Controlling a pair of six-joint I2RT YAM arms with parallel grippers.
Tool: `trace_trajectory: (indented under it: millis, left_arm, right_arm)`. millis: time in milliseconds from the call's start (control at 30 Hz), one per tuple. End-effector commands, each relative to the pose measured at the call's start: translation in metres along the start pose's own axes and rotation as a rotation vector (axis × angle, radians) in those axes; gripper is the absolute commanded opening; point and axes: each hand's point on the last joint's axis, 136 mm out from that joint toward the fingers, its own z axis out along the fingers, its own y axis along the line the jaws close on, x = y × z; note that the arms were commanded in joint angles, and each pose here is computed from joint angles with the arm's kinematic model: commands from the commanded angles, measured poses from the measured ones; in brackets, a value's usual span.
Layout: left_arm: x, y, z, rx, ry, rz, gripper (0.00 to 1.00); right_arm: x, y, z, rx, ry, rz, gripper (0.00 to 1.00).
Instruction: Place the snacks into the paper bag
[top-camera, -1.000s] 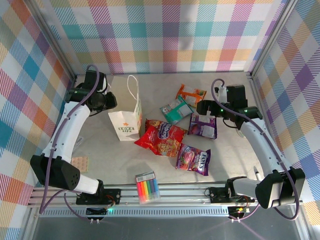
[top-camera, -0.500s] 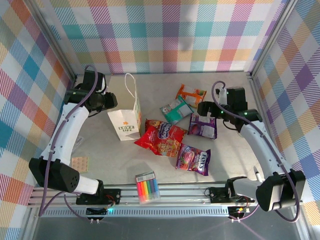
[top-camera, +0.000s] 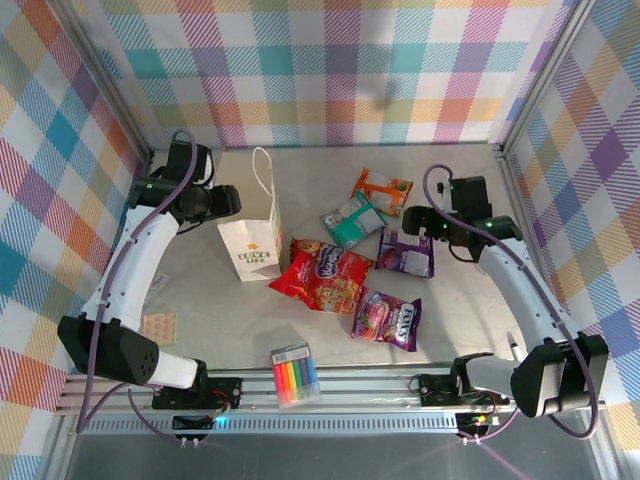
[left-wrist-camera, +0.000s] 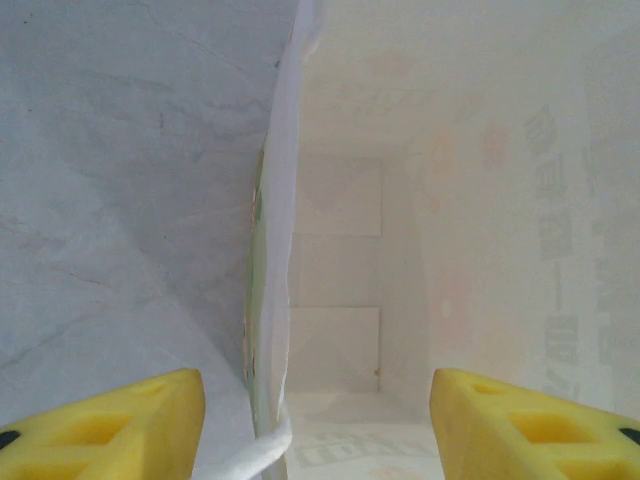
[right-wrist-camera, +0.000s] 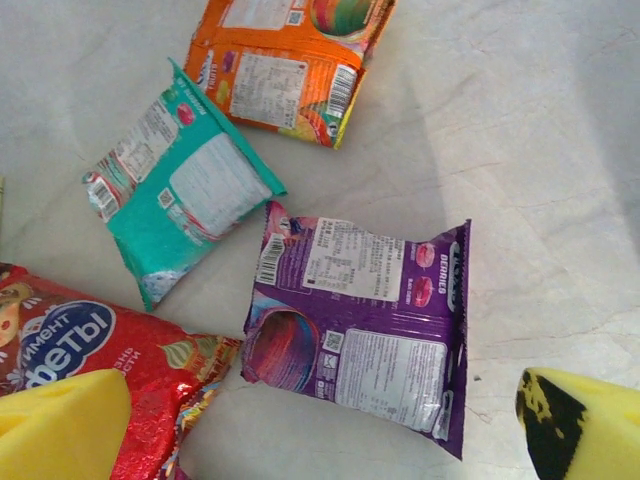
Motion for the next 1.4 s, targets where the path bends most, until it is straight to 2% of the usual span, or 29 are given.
trace_trajectory:
  millis: [0,433,567,633,700,833,1100,1233,1367]
  left_arm:
    - [-0.005,-0.008,-0.024,0.034,-0.033,0.025,0.62]
    - [-0.002,0.000,-0.021,-0.004,-0.021,0.029,0.61]
    - [0.004,0.006,-0.014,-0.040,0.003,0.025,0.54]
    - [0.007,0.009,-0.012,-0.051,0.012,0.026,0.47]
    - [0.009,0.010,-0.010,-0.056,0.017,0.028,0.36]
    - [0.014,0.012,-0.007,-0.063,0.029,0.033,0.30]
    - [0.013,-0.006,0.001,0.048,0.014,0.068,0.07]
    - [0.008,-0.017,0.002,0.113,-0.031,0.102,0.05]
    - [0.010,-0.016,0.002,0.112,-0.019,0.147,0.10]
  right_arm:
    - [-0.005,-0.005,-0.007,0.047,-0.011,-0.007,0.99]
    - [-0.003,-0.001,-0.010,0.015,-0.032,-0.024,0.99]
    - [-0.003,0.001,-0.011,0.008,-0.030,-0.027,0.99]
    - [-0.004,0.002,-0.012,0.002,-0.033,-0.030,0.99]
    - [-0.006,0.004,-0.013,-0.007,-0.035,-0.030,0.99]
    - [-0.009,0.008,-0.015,-0.027,-0.041,-0.033,0.99]
    - [-0.013,0.009,-0.023,-0.028,-0.067,-0.037,0.99]
    - [-0.013,0.008,-0.026,-0.022,-0.079,-0.040,0.99]
    - [-0.012,0.006,-0.027,-0.019,-0.080,-0.042,0.99]
